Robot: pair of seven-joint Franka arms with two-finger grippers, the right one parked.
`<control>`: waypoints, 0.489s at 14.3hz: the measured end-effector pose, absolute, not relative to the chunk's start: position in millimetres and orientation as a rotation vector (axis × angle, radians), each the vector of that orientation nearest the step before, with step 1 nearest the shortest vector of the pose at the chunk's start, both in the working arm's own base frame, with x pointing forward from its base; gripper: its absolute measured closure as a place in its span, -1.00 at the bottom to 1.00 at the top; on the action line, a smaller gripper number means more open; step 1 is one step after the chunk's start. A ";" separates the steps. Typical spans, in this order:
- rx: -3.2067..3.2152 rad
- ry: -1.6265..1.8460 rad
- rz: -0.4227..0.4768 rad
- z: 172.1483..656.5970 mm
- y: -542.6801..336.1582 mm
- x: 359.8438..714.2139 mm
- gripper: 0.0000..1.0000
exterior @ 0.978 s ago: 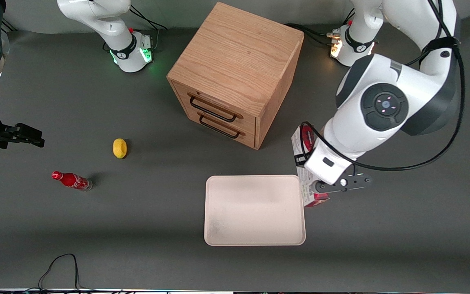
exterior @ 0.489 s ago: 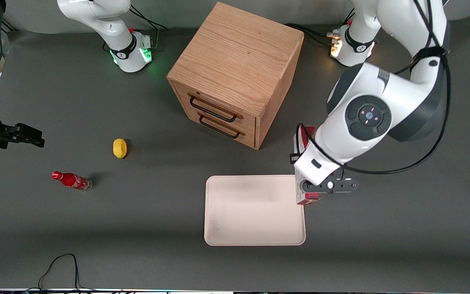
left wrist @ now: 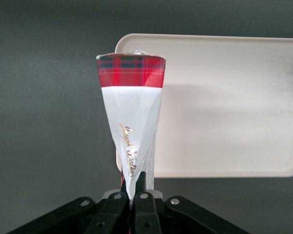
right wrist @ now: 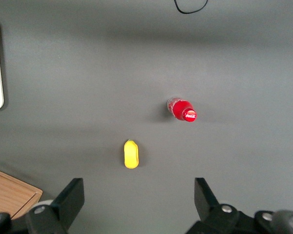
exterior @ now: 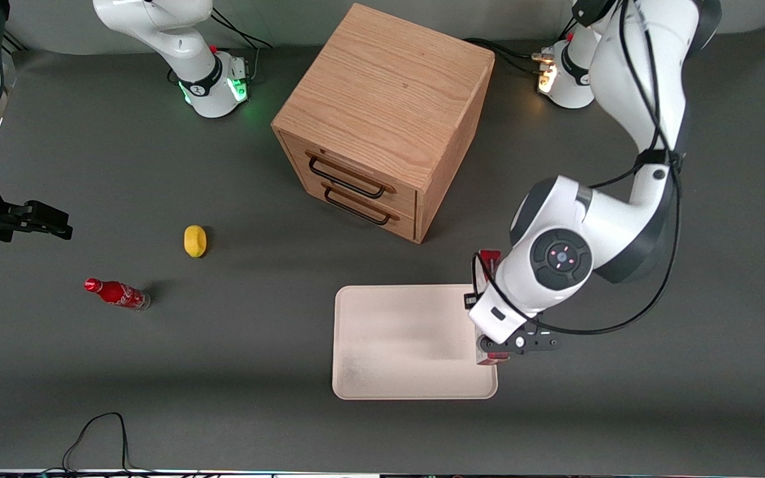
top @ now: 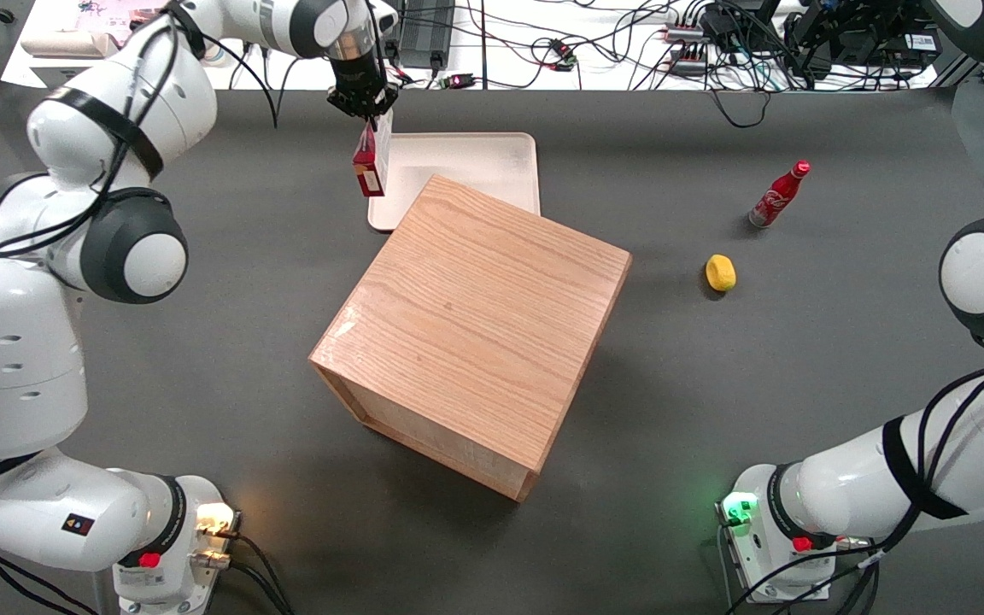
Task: Place red cookie box on tray
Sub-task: 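Lower the cookie box onto the tray's edge with the left gripper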
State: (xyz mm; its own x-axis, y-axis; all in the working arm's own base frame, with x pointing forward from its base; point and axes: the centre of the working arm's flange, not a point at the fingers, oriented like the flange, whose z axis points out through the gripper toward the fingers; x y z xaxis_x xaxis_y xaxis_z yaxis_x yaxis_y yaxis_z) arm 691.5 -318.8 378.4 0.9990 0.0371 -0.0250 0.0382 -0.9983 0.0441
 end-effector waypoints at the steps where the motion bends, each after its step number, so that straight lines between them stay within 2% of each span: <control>1: 3.099 0.061 -0.041 366.0 -317.8 694.4 0.95; 7: 3.097 0.066 -0.018 299.6 -318.3 707.4 0.95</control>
